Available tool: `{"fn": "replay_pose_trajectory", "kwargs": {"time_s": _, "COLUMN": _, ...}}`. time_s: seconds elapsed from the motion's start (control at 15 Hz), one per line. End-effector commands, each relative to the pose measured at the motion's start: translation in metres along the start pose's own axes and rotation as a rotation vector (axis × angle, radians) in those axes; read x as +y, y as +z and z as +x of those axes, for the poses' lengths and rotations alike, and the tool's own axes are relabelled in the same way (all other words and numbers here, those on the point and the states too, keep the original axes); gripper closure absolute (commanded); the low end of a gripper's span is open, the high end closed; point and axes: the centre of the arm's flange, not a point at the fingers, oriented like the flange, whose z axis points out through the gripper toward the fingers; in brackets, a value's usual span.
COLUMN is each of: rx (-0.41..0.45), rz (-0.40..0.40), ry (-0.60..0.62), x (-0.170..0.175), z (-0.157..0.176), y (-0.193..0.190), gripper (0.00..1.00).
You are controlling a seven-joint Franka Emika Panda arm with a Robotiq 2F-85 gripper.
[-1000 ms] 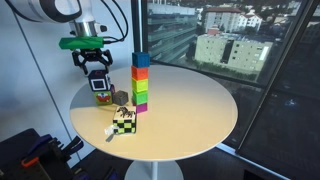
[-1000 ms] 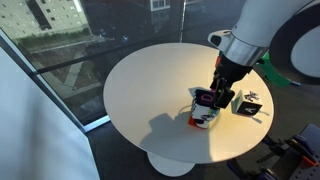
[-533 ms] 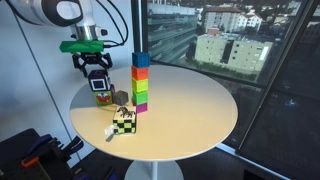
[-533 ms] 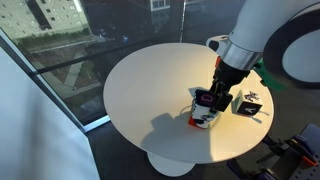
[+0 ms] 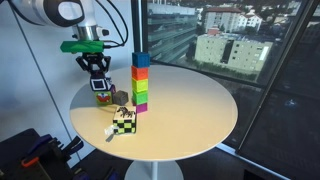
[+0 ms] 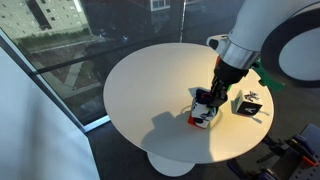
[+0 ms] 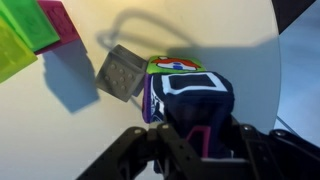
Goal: Pick up the block with the letter d on it and put it on the table
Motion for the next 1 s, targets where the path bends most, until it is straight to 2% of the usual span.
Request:
{"fn": "replay_pose_trajectory", "kwargs": {"time_s": 0.0, "rx": -0.004, "rz": -0.009, "ry": 0.077, "x": 0.009, "z": 0.007, "y": -0.008, "gripper": 0.83}}
{"fn": "replay_pose_trajectory", "kwargs": {"time_s": 0.07, "rx": -0.004, "rz": -0.012, "ry": 0.098, "x": 0.011, "z": 0.009, "y": -0.01, "gripper": 0.9}}
{"fn": "replay_pose_trajectory", "kwargs": {"time_s": 0.13, "rx": -0.007, "rz": -0.013, "ry": 0.122, "x": 0.014, "z": 0.011, "y": -0.011, "gripper": 0.93}}
{"fn": "replay_pose_trajectory", "kwargs": {"time_s": 0.2, "rx": -0.005, "rz": -0.015, "ry": 0.141, "x": 0.017, "z": 0.013, "y": -0.013, "gripper": 0.91}}
{"fn": "replay_pose_trajectory", "kwargs": {"time_s": 0.33, "rx": -0.003, "rz": -0.016, "ry": 0.179, "x": 0.022, "z": 0.016, "y": -0.016, "gripper": 0.95}}
{"fn": "replay_pose_trajectory", "kwargs": {"time_s": 0.93, "rx": -0.009, "rz": -0.022, "ry": 0.317, "x": 0.04, "z": 0.048, "y": -0.012, "gripper": 0.94}}
